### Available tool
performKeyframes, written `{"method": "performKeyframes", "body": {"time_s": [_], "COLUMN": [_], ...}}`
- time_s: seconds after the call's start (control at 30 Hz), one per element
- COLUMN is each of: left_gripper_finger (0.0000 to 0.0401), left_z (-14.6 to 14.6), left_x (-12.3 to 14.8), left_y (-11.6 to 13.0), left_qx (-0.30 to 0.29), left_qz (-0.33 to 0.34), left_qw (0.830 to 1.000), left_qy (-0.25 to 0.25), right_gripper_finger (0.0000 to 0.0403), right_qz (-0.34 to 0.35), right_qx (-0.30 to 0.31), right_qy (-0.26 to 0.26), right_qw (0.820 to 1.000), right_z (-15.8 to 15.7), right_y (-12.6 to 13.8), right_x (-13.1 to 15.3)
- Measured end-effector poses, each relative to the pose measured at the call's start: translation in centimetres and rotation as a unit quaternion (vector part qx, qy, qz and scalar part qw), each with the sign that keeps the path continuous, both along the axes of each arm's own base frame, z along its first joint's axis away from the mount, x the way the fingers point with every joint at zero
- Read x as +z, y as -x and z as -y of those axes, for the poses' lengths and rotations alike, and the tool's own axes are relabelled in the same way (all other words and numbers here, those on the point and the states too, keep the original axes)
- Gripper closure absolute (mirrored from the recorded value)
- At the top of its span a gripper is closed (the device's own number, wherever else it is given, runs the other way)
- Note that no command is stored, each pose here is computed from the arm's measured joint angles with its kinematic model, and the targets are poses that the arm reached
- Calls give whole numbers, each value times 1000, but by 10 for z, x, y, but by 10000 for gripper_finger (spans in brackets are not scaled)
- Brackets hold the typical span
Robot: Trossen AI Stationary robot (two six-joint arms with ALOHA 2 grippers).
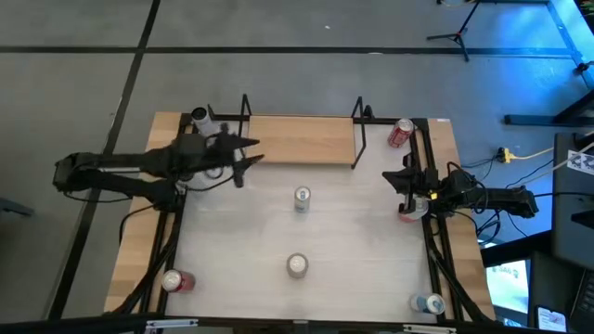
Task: Place canned beverage on shelf
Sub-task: Put the top blue soda can on the shelf
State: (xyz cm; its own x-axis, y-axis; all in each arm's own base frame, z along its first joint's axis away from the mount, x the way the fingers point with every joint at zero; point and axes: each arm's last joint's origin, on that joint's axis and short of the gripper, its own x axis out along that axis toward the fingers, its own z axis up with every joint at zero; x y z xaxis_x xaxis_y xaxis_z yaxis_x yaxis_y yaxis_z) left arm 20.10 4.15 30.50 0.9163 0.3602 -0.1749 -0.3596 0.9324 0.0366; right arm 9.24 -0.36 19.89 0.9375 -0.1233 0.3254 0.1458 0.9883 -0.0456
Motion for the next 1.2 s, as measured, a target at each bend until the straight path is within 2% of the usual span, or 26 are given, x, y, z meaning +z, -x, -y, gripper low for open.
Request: {"method": "performKeyframes", "body": {"time_s": [0.17, 0.27, 0.47, 0.67, 0.83, 1.0, 1.2], "left_gripper_finger": [133, 128, 127, 127, 127, 120, 72], "left_z": [-9, -8, -3, 5, 11, 13, 13], "left_x": [12, 15, 15, 4, 6, 10, 10], "left_y": [-39, -59, -86, -100, -102, -104, -104], "left_qx": [-57, -93, -98, -110, -113, -82, -84], "left_qz": [-58, -82, -107, -123, -109, -83, -73], "left_qw": [996, 991, 988, 986, 987, 992, 991], "left_qy": [42, 57, 50, 27, 20, 42, 75], "right_gripper_finger": [398, 398, 398, 398, 398, 398, 398], "right_qz": [11, 20, 61, 100, 133, 117, 113], "right_qx": [0, 0, -1, -41, -52, -52, -52], "right_qy": [0, 0, 0, 12, 27, 28, 29], "right_qw": [1000, 1000, 998, 994, 989, 991, 992], "right_z": [0, 0, 0, 2, 2, 2, 2], "right_y": [1, 1, 5, 9, 13, 11, 11], "right_x": [2, 4, 11, 18, 24, 22, 21]}}
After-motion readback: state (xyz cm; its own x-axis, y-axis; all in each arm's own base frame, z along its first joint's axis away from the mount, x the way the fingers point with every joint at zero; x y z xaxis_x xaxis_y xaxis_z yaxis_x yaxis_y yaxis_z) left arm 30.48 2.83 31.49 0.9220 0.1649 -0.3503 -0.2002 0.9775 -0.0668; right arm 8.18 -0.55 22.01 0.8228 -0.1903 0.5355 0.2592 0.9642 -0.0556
